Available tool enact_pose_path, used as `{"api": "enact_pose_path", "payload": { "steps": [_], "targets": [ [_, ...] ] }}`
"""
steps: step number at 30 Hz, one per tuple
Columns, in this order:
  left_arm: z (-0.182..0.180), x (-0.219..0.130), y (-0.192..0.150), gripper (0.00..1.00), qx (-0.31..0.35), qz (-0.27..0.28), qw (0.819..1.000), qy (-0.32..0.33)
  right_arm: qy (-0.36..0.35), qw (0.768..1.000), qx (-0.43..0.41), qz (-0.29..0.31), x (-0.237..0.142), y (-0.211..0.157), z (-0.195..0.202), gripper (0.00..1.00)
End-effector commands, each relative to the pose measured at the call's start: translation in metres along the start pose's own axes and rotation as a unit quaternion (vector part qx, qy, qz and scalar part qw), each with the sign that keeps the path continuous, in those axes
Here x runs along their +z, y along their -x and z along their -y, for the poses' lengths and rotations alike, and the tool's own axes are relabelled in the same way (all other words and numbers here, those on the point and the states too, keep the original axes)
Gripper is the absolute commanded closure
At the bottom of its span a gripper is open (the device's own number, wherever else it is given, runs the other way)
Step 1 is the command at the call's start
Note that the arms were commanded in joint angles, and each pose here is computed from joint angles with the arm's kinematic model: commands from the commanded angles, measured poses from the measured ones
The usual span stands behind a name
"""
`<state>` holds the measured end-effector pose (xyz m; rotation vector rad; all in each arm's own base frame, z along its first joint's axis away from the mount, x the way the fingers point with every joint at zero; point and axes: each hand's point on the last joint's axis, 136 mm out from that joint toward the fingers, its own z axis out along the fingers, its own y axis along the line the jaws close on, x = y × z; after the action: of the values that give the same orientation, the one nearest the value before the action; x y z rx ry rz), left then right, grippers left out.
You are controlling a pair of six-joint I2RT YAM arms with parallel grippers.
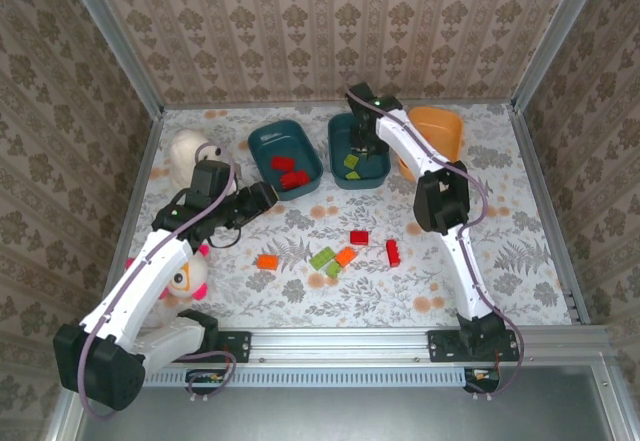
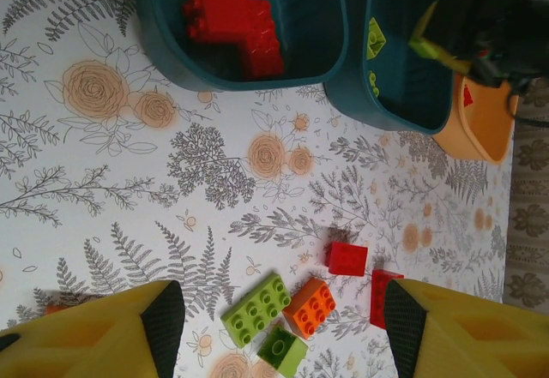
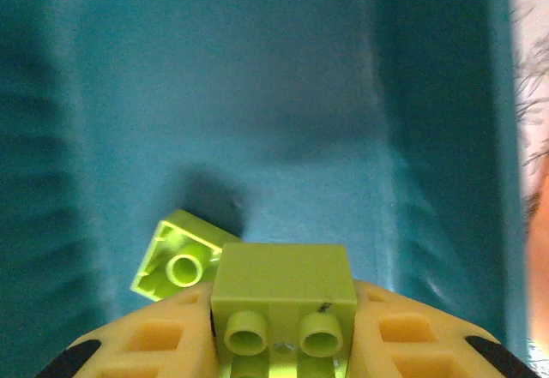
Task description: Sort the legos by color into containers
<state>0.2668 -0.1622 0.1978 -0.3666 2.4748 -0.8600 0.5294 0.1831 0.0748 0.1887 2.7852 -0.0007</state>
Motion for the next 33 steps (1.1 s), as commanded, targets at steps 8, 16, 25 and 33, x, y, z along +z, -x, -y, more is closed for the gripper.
{"api": "enact_pose_path", "payload": {
  "steps": [8, 16, 25, 33],
  "targets": [
    [0.011, -0.007, 0.007, 0.34, 0.013, 0.011, 1.000, -0.012, -0.032, 0.998, 0.028, -0.037, 0.010, -0.019, 0.010, 0.67],
    [0.011, -0.008, 0.006, 0.34, 0.019, 0.007, 1.000, -0.010, 0.010, 0.999, 0.028, -0.014, -0.021, -0.006, -0.004, 0.45],
    [0.017, -0.004, -0.002, 0.34, 0.052, -0.017, 0.998, -0.005, 0.086, 0.989, -0.001, 0.125, -0.144, 0.020, -0.031, 0.45],
    [0.053, 0.041, -0.047, 0.32, 0.199, -0.106, 0.974, -0.011, 0.183, 0.967, 0.057, 0.165, -0.189, -0.072, 0.005, 0.44]
  ]
}}
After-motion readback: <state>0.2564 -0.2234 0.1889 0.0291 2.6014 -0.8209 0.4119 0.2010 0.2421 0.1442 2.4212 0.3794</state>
